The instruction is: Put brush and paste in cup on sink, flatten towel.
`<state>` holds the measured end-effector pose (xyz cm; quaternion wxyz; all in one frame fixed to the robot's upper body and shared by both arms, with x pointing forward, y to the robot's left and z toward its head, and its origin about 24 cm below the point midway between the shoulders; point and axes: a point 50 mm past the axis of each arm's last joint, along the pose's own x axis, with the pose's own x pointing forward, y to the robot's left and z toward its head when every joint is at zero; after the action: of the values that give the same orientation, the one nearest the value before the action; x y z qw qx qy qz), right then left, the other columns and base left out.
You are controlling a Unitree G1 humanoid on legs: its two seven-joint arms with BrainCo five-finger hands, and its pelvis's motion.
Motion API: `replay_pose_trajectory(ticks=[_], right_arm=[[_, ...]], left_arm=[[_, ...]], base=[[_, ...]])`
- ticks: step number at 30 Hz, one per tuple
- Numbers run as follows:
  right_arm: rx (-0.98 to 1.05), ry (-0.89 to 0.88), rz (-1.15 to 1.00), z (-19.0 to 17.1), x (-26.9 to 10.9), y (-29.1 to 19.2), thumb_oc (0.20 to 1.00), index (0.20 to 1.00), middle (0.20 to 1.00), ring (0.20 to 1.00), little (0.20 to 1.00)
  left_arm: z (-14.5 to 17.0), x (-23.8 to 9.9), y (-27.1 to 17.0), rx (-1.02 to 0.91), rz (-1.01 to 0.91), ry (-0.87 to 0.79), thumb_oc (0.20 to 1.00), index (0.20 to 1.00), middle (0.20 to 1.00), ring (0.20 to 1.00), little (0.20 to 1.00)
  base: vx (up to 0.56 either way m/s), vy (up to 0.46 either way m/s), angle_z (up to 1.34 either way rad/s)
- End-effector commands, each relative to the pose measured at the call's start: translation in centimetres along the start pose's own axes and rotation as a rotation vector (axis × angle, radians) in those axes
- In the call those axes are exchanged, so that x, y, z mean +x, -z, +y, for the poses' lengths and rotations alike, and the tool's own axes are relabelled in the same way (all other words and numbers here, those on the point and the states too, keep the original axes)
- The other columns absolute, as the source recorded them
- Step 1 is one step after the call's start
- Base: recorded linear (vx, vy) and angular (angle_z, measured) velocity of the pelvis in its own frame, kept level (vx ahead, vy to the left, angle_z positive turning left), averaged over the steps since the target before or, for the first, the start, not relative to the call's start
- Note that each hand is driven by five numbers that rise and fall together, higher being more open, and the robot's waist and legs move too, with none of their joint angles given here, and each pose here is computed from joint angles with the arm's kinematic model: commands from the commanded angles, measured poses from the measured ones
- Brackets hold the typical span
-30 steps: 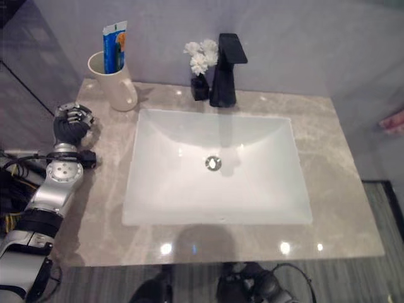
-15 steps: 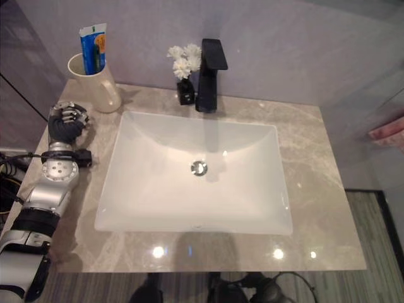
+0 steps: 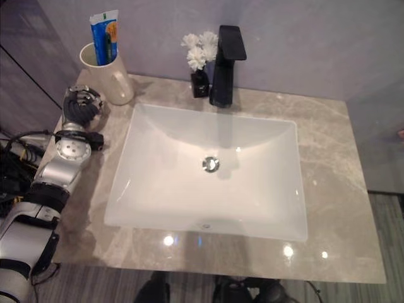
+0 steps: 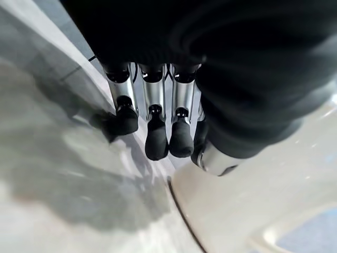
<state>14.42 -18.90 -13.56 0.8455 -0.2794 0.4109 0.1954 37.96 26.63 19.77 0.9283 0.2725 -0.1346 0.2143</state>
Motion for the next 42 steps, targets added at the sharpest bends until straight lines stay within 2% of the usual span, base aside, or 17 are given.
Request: replay_pose_trajectory(ticks=[1, 7, 16, 25, 34, 42], right_arm=[[0.065, 0.196, -0.463, -5.4, 1.1, -12.9, 1.000, 1.000, 1.000, 1.000, 1.000], [0.119, 0.235, -0.389, -5.9, 1.1, -10.3, 1.000, 1.000, 1.000, 1.000, 1.000], [0.170, 0.197, -0.497, -5.4, 0.6, -12.5, 1.000, 1.000, 1.000, 1.000, 1.000], [0.168, 0.208, -0.522, -5.3, 0.5, -13.0, 1.000, 1.000, 1.000, 1.000, 1.000], [0.166, 0.212, -0.530, -5.4, 0.4, -13.1, 1.000, 1.000, 1.000, 1.000, 1.000], [0.169, 0.209, -0.537, -5.4, 0.4, -13.3, 1.000, 1.000, 1.000, 1.000, 1.000]], left_arm=[[3.4, 3.0, -4.0, 0.042, -0.090, -0.152, 0.200, 0.200, 0.200, 0.200, 0.200], [4.9, 3.9, -4.7, 0.055, -0.069, -0.225, 0.200, 0.200, 0.200, 0.200, 0.200], [5.0, 4.4, -6.0, 0.073, -0.100, -0.232, 0.200, 0.200, 0.200, 0.200, 0.200], [1.5, 3.2, -7.9, -0.017, -0.217, -0.153, 0.200, 0.200, 0.200, 0.200, 0.200], [-2.4, 2.1, -9.0, -0.133, -0.232, -0.064, 0.200, 0.200, 0.200, 0.200, 0.200], [-3.6, 1.9, -9.5, -0.168, -0.227, -0.042, 0.200, 0.200, 0.200, 0.200, 0.200]], base=[[0.01, -0.047, 0.01], [0.01, -0.021, 0.02], [0.00, -0.001, 0.02], [0.01, 0.002, 0.03], [0.00, 0.002, 0.01], [0.00, 0.000, 0.00]])
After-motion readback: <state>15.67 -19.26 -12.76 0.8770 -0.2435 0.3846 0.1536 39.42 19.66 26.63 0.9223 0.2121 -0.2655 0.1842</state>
